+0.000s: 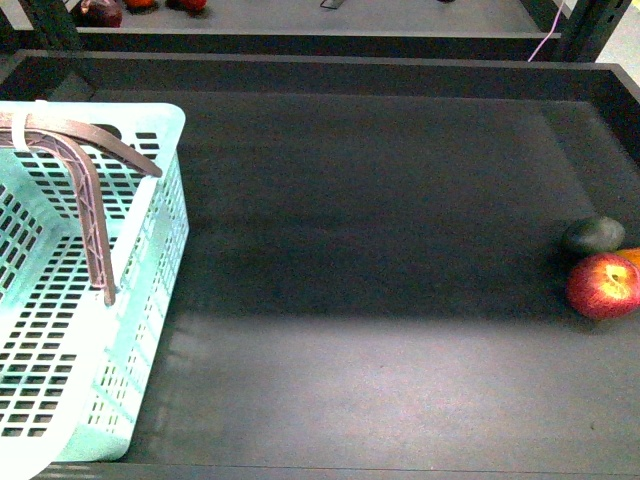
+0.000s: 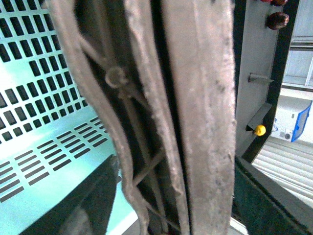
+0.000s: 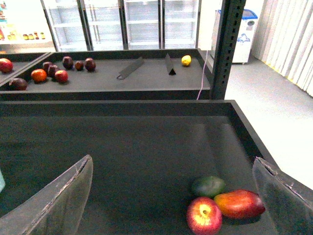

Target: Pick apple with right arm and hold basket with left

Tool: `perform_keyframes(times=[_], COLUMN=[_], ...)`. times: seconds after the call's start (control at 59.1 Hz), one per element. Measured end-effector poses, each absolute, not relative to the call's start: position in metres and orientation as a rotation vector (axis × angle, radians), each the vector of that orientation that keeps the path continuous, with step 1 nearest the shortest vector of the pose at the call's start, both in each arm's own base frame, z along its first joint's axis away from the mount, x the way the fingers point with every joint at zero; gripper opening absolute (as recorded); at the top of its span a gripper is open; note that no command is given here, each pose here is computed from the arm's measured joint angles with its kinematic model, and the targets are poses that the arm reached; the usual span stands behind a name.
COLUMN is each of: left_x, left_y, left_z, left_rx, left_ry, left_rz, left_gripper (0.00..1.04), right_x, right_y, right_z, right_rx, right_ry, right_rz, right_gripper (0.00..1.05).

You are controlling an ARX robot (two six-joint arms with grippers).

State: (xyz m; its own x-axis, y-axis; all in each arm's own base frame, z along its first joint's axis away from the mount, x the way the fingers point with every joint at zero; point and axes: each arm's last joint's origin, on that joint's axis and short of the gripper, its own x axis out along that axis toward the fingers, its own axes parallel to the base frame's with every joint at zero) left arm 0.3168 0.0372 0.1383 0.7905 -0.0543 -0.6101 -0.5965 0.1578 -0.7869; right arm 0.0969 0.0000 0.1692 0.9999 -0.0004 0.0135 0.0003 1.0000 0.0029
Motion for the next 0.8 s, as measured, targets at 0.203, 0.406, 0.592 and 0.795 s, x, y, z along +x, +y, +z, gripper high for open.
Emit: perform_keyframes(times=[0.203,0.406,0.592,0.795], left_x=[0.321,0.322,0.313,0.303], left_y=[0.034,0.032,0.029,0.023], left_z=[0.137,0.140,0.154,0.181], left_rx=[-1.369,-1.385,-1.355,-1.309], left_ry=[0.604,0.600,0.617,0.597], left_rz=[0.428,0.428,0.376,0.297], left_gripper=[0.27,0.17,0.17,0.17], right_x=[0.097,0.097,0.097,0.097], right_y=[0.000,0.000,0.000,0.000], right_z=[0.169,0.169,0.169,0.169], right_rx=[0.003,0.003,0.003,0.003], right_ry=[-0.014,-0.014,-0.014,-0.014], right_rz=[0.000,0.000,0.000,0.000], right_gripper=[0.96,0.96,0.96,0.96])
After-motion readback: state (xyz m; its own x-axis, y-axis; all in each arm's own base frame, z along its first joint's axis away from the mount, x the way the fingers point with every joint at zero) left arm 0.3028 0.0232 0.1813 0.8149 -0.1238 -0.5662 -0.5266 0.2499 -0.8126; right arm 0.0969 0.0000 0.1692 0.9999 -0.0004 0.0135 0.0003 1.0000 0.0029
